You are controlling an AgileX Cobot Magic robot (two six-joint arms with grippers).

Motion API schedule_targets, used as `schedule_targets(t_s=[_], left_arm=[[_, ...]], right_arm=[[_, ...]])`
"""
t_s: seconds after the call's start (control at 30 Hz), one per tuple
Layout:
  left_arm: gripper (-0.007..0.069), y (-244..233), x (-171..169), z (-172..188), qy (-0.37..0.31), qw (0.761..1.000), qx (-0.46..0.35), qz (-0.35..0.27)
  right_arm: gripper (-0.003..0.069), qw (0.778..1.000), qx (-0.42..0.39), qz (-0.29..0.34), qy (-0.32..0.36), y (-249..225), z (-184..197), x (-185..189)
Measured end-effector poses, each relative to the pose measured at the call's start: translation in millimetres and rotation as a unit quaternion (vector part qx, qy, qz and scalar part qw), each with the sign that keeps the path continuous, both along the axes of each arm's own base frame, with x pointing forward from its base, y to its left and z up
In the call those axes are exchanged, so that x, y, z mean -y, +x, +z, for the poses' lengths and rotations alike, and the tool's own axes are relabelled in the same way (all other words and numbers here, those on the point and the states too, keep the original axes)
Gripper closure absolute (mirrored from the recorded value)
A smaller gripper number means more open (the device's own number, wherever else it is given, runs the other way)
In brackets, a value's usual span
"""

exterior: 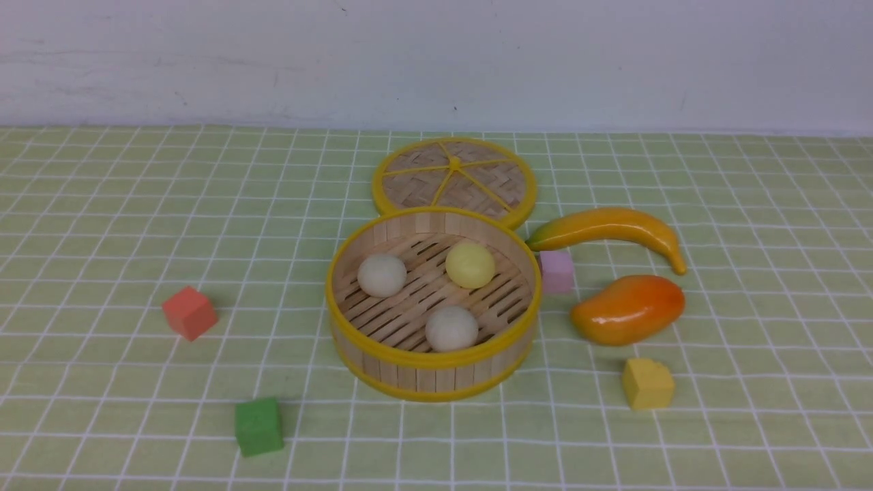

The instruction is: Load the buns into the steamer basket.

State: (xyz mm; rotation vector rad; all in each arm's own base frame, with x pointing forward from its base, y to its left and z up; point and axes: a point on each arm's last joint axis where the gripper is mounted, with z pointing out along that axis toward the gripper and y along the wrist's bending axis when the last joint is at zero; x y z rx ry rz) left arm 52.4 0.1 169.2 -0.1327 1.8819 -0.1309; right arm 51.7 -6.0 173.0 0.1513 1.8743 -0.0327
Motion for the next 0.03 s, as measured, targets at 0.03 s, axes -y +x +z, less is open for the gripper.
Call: schedule_targets(t_s=[0.03], left_arm=[[0.0387, 0.0, 0.0, 0.0, 0.000, 1.000, 0.000, 0.000]], right_arm=[[0.0606, 1.000, 0.000, 0.000, 0.000, 0.0, 0.0, 0.0]])
